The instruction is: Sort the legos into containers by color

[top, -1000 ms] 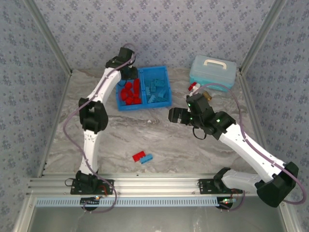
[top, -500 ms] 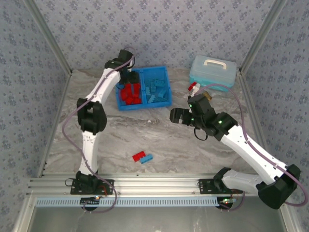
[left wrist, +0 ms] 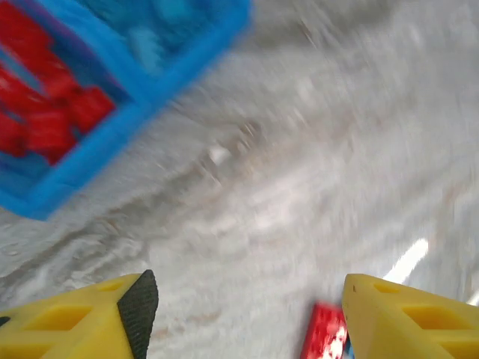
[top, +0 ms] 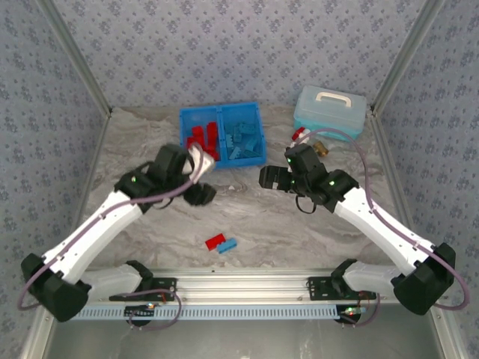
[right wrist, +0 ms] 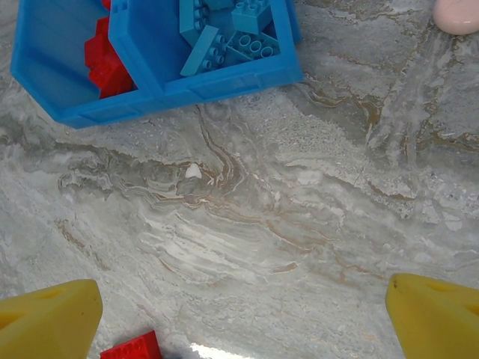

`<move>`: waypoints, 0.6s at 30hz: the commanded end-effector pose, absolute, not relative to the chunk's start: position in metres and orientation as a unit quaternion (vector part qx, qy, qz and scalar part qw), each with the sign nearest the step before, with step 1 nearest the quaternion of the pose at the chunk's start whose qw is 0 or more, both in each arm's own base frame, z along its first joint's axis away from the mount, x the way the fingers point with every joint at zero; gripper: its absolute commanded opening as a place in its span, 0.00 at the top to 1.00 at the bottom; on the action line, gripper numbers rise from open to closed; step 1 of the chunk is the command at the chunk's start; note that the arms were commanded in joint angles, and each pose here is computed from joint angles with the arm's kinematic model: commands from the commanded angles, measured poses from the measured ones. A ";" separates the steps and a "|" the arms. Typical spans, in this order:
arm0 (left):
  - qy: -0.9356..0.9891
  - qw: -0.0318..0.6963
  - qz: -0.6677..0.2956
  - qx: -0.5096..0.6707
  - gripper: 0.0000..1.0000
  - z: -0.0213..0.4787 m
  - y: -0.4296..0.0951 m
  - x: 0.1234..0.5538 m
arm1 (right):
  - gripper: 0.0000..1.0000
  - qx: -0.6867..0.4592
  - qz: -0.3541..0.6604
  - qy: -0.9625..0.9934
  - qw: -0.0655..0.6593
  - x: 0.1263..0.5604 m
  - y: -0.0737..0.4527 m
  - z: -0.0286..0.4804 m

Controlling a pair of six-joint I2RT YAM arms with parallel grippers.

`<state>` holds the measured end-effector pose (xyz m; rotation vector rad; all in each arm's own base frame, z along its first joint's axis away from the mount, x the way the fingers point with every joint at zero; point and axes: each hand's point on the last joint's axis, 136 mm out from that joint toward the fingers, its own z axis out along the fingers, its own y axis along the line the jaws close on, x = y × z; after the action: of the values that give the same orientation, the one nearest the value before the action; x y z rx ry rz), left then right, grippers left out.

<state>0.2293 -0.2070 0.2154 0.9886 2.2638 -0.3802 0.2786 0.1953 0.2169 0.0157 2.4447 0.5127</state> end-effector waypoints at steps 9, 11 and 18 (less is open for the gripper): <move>0.799 0.144 -0.090 0.576 0.28 0.095 -0.192 0.152 | 0.00 -0.001 0.195 0.929 0.313 0.279 0.191 0.211; 0.799 0.115 -0.080 0.585 0.26 0.079 -0.187 0.150 | 0.00 0.002 0.192 0.930 0.313 0.277 0.187 0.209; 0.811 0.080 -0.109 0.569 0.21 0.055 -0.202 0.148 | 0.00 0.013 0.192 0.929 0.315 0.275 0.178 0.206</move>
<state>0.1478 -0.1850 0.0530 1.7125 2.4578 -0.2224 0.2770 0.1828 0.2046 0.0294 2.4580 0.5033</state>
